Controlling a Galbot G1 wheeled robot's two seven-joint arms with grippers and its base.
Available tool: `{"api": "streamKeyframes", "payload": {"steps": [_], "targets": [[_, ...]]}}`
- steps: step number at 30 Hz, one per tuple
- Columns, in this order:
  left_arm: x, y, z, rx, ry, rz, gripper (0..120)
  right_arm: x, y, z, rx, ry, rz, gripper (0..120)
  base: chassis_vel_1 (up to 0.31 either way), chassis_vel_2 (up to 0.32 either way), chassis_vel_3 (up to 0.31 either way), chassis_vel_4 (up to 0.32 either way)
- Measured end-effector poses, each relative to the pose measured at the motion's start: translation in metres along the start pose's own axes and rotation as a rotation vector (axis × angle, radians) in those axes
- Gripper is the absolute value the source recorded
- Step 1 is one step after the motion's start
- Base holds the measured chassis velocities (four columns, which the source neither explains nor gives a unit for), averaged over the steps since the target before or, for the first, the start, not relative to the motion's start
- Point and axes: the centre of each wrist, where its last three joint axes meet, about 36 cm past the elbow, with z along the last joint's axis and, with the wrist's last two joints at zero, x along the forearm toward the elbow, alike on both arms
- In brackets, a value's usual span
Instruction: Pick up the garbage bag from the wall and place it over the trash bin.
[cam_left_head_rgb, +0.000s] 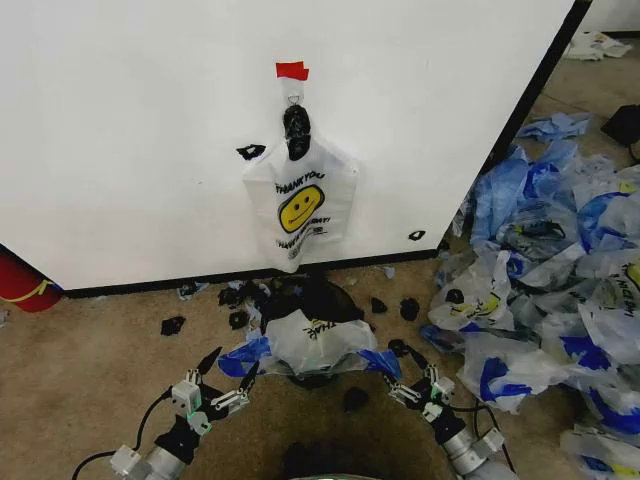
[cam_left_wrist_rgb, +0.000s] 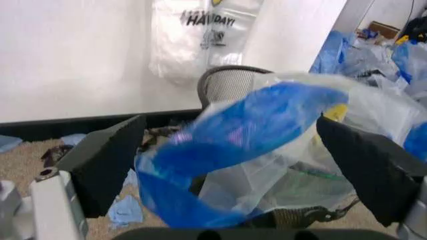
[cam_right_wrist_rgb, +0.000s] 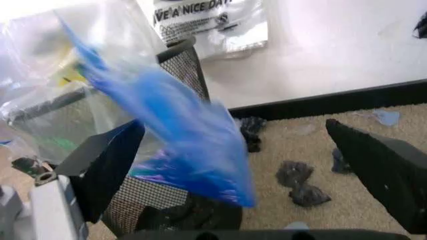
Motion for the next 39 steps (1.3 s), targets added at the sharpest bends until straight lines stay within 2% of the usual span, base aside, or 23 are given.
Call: {"api": "streamKeyframes", "payload": {"steps": [10,19,24,25,30,32,38,39], "targets": [[-0.005,-0.004,-0.015,-0.007,-0.047,0.003,100,-0.003,0.010,-0.003,-0.005,-0.016,-0.021,99,0.000,0.000,0.000,0.000],[-0.024,0.000,-0.054,-0.012,-0.084,0.030,100,-0.006,0.020,-0.007,-0.021,-0.033,-0.038,99,0.000,0.000,0.000,0.000],[-0.056,0.014,-0.095,0.021,-0.062,0.096,99,-0.015,0.033,-0.015,-0.039,-0.043,-0.052,99,0.000,0.000,0.000,0.000],[-0.056,0.014,-0.095,0.021,-0.062,0.096,99,-0.015,0.033,-0.015,-0.039,-0.043,-0.052,99,0.000,0.000,0.000,0.000],[-0.080,0.042,-0.138,0.077,-0.014,0.106,98,-0.047,0.054,-0.019,-0.070,-0.030,-0.122,98,0.000,0.000,0.000,0.000],[-0.084,0.046,-0.143,0.087,-0.004,0.109,98,-0.052,0.057,-0.020,-0.072,-0.032,-0.130,98,0.000,0.000,0.000,0.000],[-0.131,0.066,-0.170,0.169,0.122,0.184,95,-0.057,0.069,-0.023,-0.073,-0.033,-0.123,95,0.000,0.000,0.000,0.000],[-0.131,0.066,-0.170,0.169,0.122,0.184,95,-0.057,0.069,-0.023,-0.073,-0.033,-0.123,95,0.000,0.000,0.000,0.000]]}}
